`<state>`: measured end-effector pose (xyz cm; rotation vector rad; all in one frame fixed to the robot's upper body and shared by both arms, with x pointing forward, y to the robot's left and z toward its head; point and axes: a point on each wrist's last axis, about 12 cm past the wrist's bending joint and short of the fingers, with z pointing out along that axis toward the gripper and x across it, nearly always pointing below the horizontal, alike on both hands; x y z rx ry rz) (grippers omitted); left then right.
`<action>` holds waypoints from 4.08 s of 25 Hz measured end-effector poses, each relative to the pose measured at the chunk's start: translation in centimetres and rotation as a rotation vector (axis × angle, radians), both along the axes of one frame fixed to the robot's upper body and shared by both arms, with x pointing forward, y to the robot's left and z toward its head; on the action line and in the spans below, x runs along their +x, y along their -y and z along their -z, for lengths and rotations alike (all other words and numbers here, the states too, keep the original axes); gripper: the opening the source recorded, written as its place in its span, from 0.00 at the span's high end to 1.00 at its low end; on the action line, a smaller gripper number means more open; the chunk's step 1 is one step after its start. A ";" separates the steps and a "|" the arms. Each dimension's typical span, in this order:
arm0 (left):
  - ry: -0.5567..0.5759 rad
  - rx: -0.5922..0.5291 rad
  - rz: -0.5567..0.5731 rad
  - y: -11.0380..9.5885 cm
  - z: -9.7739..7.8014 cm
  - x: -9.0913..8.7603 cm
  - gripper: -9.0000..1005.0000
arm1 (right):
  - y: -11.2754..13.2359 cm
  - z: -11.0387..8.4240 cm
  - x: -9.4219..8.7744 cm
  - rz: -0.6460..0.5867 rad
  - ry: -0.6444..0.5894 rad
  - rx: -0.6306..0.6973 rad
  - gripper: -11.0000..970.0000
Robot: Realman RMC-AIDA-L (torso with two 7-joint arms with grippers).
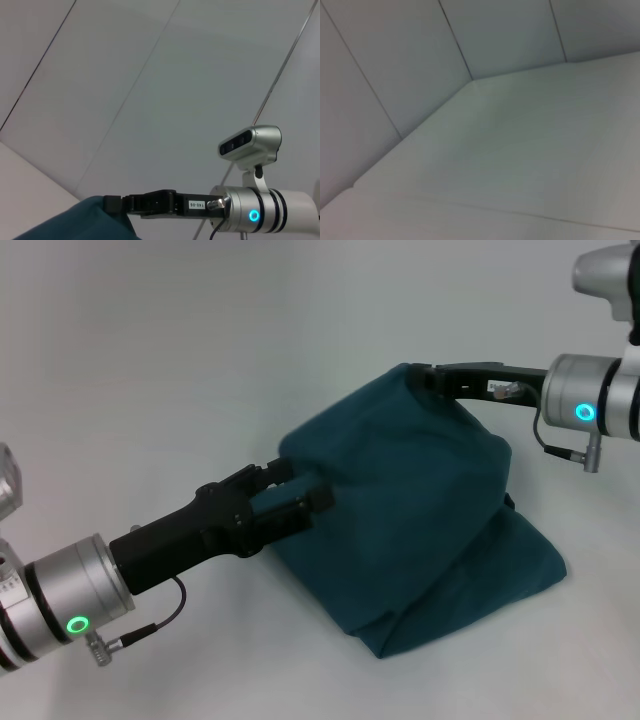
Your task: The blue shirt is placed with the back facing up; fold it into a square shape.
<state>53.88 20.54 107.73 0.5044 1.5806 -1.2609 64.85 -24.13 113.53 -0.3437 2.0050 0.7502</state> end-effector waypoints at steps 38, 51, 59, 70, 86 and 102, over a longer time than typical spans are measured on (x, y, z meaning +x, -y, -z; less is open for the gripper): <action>-0.006 0.025 -0.012 0.2 0.0 0.6 0.10 | 10.3 5.0 -6.2 0.313 0.015 0.187 0.84; -0.018 0.017 -0.007 0.3 0.0 0.6 0.10 | 14.3 2.0 -7.6 0.189 -0.339 0.318 0.30; -0.022 0.014 -0.006 0.3 0.0 0.5 0.10 | 13.6 1.8 -7.3 0.147 -0.415 0.293 0.21; -0.034 0.013 -0.014 0.3 0.4 0.3 0.10 | 12.0 2.9 -6.6 0.134 -0.455 0.217 0.22; -0.035 0.013 -0.022 0.1 0.4 0.3 0.10 | 10.2 4.2 -5.6 0.150 -0.483 0.183 0.23; -0.035 0.013 -0.024 0.0 0.5 0.2 0.10 | 8.5 4.8 -5.8 0.113 -0.420 0.213 0.63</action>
